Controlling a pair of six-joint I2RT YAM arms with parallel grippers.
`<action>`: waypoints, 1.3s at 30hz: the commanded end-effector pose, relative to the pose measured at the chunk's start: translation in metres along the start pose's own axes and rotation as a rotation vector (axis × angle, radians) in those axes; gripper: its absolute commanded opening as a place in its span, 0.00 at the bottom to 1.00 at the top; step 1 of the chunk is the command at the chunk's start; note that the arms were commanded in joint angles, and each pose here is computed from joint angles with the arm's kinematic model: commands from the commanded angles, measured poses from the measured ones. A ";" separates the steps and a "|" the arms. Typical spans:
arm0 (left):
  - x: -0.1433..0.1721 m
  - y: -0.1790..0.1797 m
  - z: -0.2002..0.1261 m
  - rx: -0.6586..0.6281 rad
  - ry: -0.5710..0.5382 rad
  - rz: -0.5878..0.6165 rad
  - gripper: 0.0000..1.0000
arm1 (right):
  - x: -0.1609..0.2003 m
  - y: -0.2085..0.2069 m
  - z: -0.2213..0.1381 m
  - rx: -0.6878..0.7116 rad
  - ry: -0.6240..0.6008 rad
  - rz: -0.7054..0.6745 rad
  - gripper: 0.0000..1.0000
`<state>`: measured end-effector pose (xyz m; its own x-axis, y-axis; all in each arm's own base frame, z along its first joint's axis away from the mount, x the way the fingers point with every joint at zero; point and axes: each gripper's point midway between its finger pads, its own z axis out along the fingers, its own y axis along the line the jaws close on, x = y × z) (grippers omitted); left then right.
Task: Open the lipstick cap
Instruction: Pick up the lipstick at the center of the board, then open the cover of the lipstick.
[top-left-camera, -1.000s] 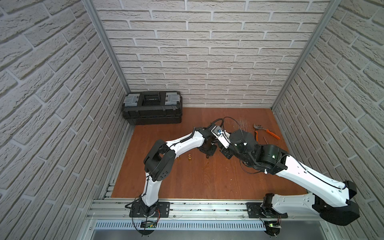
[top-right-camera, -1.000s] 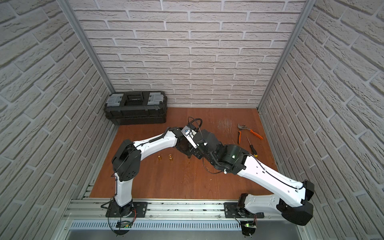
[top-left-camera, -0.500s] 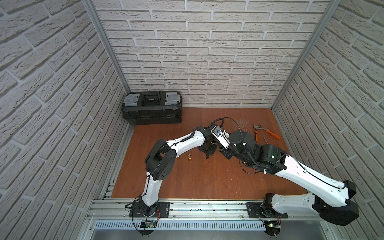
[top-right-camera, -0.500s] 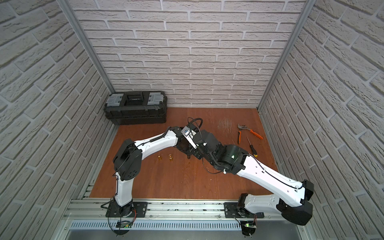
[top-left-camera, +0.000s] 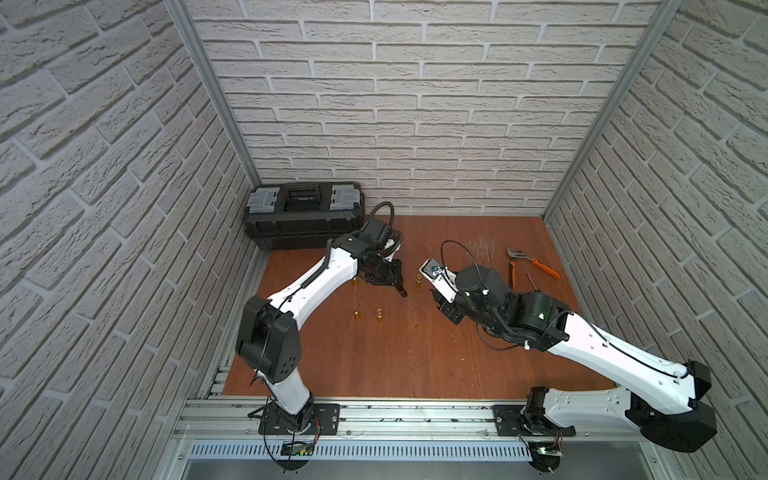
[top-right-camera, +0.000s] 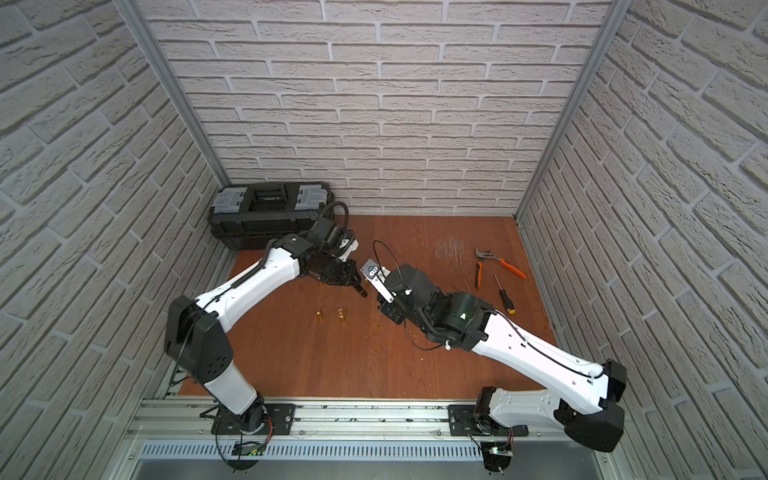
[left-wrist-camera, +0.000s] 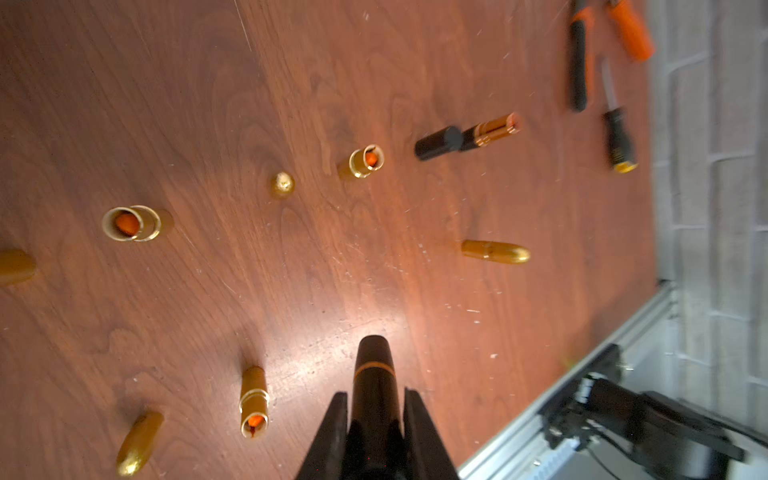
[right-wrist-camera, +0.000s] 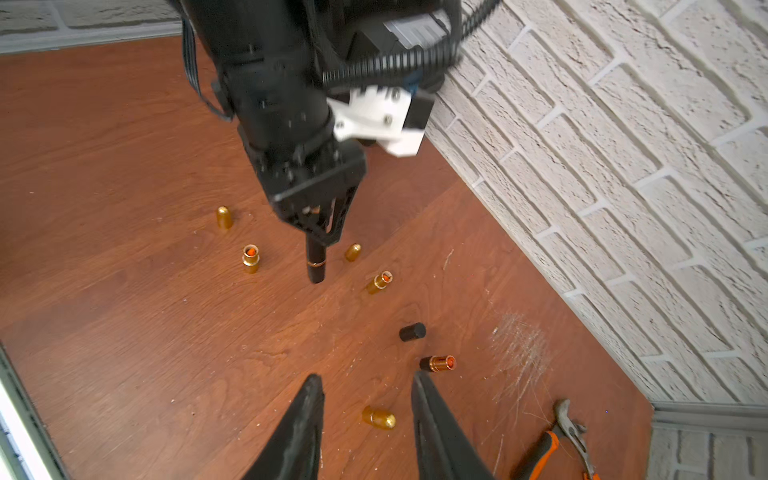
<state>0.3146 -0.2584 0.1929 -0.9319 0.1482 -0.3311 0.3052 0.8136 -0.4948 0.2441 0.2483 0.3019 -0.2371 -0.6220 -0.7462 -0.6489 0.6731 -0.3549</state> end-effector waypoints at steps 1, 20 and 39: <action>0.004 -0.033 -0.034 0.276 0.010 -0.075 0.09 | -0.019 0.021 -0.001 -0.117 -0.094 0.042 0.38; 0.035 -0.073 -0.114 0.516 -0.022 -0.029 0.10 | -0.050 0.033 0.028 -0.216 -0.128 0.021 0.43; 0.035 -0.068 -0.120 0.510 -0.018 -0.034 0.10 | -0.035 0.030 0.057 -0.187 -0.068 0.024 0.41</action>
<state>0.2417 -0.2435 0.3019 -0.9482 0.1021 -0.3007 0.3130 0.4606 -0.8306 0.2658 0.3124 0.2794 -0.2161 -0.6009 -0.7696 -0.7835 0.5770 -0.2305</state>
